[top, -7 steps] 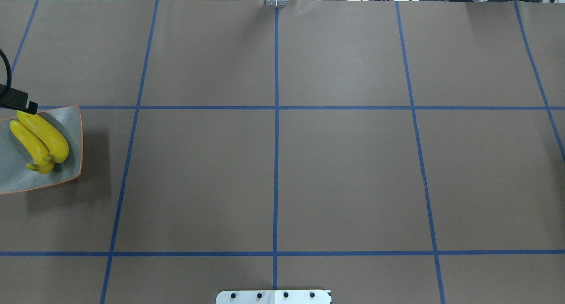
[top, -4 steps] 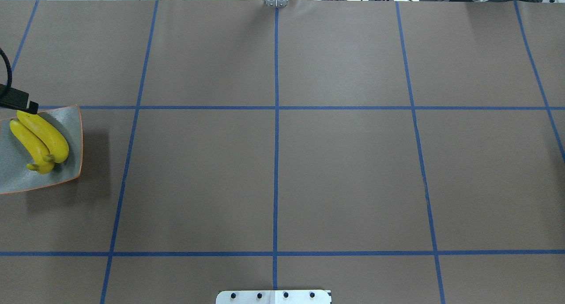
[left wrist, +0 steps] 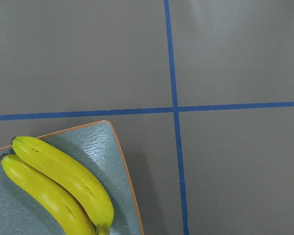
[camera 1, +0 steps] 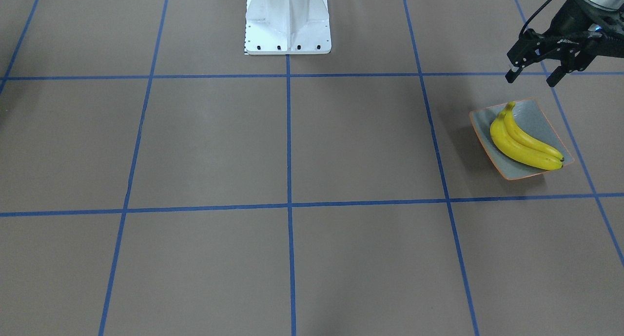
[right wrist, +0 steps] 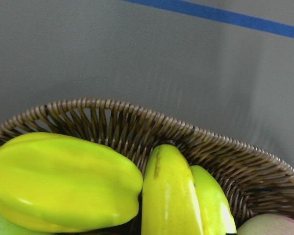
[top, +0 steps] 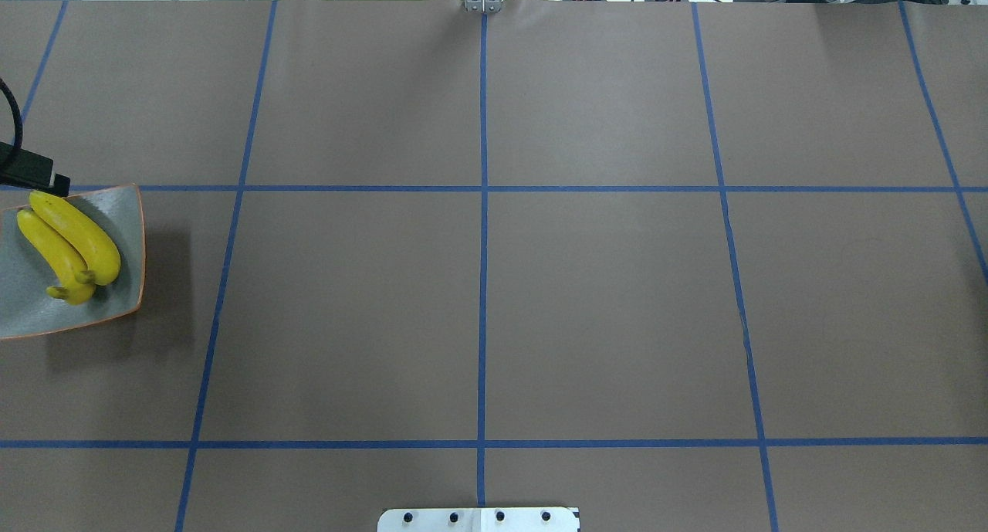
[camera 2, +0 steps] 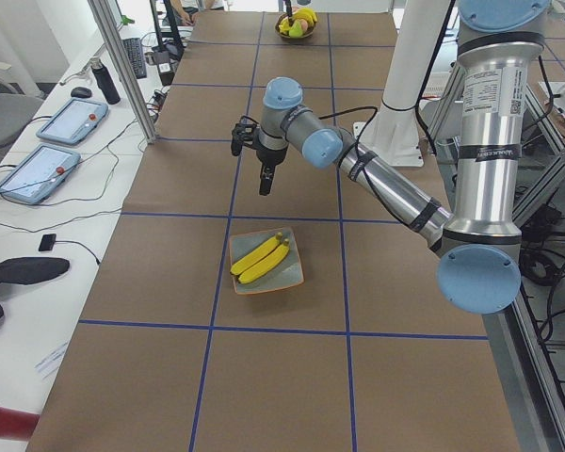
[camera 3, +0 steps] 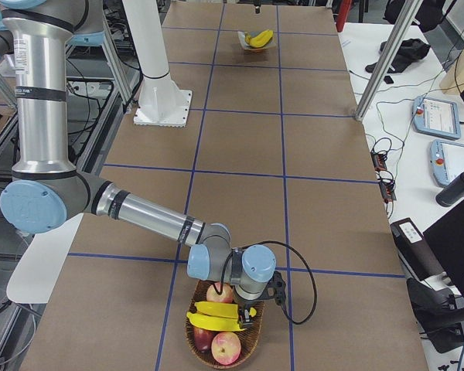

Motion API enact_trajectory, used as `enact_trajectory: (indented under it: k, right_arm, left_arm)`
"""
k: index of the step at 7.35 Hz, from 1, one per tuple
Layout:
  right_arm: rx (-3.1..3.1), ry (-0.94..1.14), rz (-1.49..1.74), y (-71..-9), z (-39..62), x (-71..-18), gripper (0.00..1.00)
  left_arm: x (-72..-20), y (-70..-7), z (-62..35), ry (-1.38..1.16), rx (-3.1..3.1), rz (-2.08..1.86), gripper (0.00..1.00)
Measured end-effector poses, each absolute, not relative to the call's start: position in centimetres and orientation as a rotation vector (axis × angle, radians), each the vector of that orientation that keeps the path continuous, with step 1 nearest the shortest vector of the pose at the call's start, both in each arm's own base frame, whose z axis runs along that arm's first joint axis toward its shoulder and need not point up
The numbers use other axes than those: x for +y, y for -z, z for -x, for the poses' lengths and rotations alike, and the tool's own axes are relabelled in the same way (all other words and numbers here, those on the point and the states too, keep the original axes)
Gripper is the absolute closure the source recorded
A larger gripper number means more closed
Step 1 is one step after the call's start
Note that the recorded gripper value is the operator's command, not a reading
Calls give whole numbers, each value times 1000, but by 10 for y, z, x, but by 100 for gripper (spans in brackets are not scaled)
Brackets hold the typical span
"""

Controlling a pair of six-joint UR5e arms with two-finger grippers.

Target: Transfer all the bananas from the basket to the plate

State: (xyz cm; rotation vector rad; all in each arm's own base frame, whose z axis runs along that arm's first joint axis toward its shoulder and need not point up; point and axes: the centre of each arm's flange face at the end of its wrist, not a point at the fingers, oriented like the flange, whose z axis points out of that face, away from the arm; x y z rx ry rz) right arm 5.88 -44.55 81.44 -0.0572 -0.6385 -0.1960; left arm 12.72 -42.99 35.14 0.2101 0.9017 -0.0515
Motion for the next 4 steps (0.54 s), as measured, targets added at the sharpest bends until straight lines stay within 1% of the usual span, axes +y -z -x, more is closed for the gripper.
enact_trajectory:
  k: [1, 2, 4]
  right_arm:
    - [-639, 197, 59, -815, -59, -445, 34]
    - [-639, 197, 60, -816, -59, -445, 59]
    - [-638, 197, 60, -816, -59, -445, 100]
  left_arm:
    - [-430, -351, -127, 57, 903, -208, 0]
    - [-430, -351, -127, 59, 904, -207, 0]
    - [-429, -349, -127, 60, 907, -209, 0]
